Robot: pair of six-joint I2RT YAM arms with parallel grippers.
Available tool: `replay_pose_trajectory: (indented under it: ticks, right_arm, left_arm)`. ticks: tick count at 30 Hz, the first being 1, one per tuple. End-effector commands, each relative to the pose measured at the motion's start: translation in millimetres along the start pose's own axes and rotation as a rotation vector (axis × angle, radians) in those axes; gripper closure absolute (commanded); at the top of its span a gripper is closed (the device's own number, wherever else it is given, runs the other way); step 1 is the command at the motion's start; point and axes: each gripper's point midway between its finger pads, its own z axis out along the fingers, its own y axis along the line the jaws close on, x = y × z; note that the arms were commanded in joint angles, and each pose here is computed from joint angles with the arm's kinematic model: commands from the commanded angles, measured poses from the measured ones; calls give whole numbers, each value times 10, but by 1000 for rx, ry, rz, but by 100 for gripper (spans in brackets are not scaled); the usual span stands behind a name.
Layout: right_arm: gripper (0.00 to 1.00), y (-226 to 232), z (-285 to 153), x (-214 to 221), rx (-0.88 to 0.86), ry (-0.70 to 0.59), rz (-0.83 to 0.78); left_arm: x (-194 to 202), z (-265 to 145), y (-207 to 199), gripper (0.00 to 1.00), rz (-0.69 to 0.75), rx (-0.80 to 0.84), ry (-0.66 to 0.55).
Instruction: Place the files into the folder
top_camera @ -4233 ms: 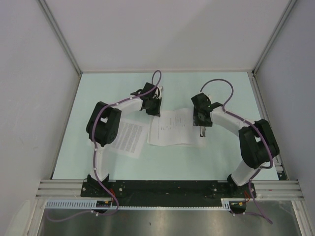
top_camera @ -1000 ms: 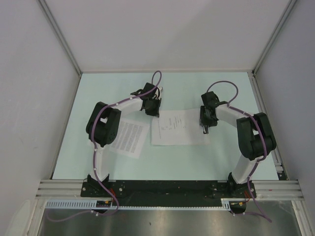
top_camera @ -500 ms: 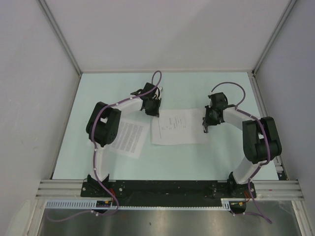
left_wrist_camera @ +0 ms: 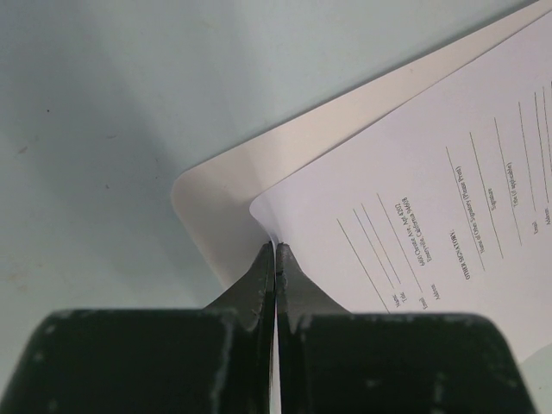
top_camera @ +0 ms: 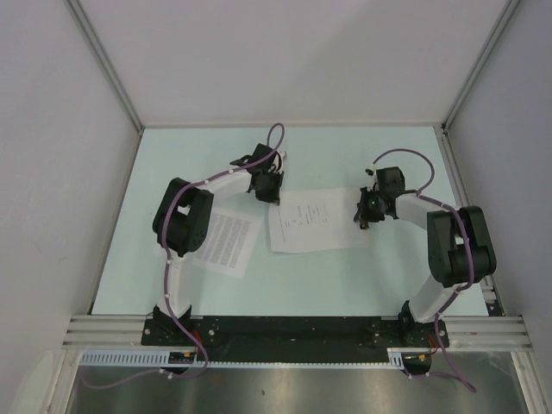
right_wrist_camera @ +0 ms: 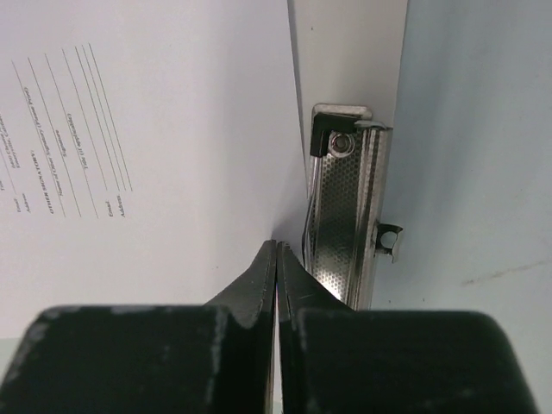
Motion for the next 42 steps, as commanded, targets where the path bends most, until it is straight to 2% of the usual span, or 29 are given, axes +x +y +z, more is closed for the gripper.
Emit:
replay_pose_trajectory:
  ticks: [1,3,4,8,9,16,20,26,37,40,42]
  right_arm:
    - [99,180,-203,-85,42,-30,-98]
    - [93,233,-331,-272,103,-75,-117]
    - [83,259,-401,-310,110,-84,-121]
    - [58,106,-450,-359,208,-90,-79]
    - [48,8,-448,-354,258,-90,-73]
    - [22,-221,-330,-289,356,-43,-112]
    - [23,-291,-243,-266,367,-24,-127]
    - [30,-351,-129,-231,352,-4,-102]
    - [57,-334,2,-286,280,-19,-72]
    - [56,-331,17,-316,273,-30,-71]
    - [51,-321,4,-351,269,-43,-70]
  left_arm:
    - [42,47,17,100,24,-9,20]
    - [38,41,-6,100,20,2,20]
    - [45,43,-7,100,19,4,22]
    - [15,9,-11,100,18,1,8]
    - [2,-5,-24,100,21,6,4]
    - [-30,-19,-65,100,24,22,-3]
    - [-29,-18,-73,100,22,22,-1]
    - [-27,-20,-76,100,27,21,0]
    - [-27,-11,-96,100,30,26,-1]
    - [-23,-12,-94,100,32,26,0]
    - [-20,-12,-90,100,33,24,1]
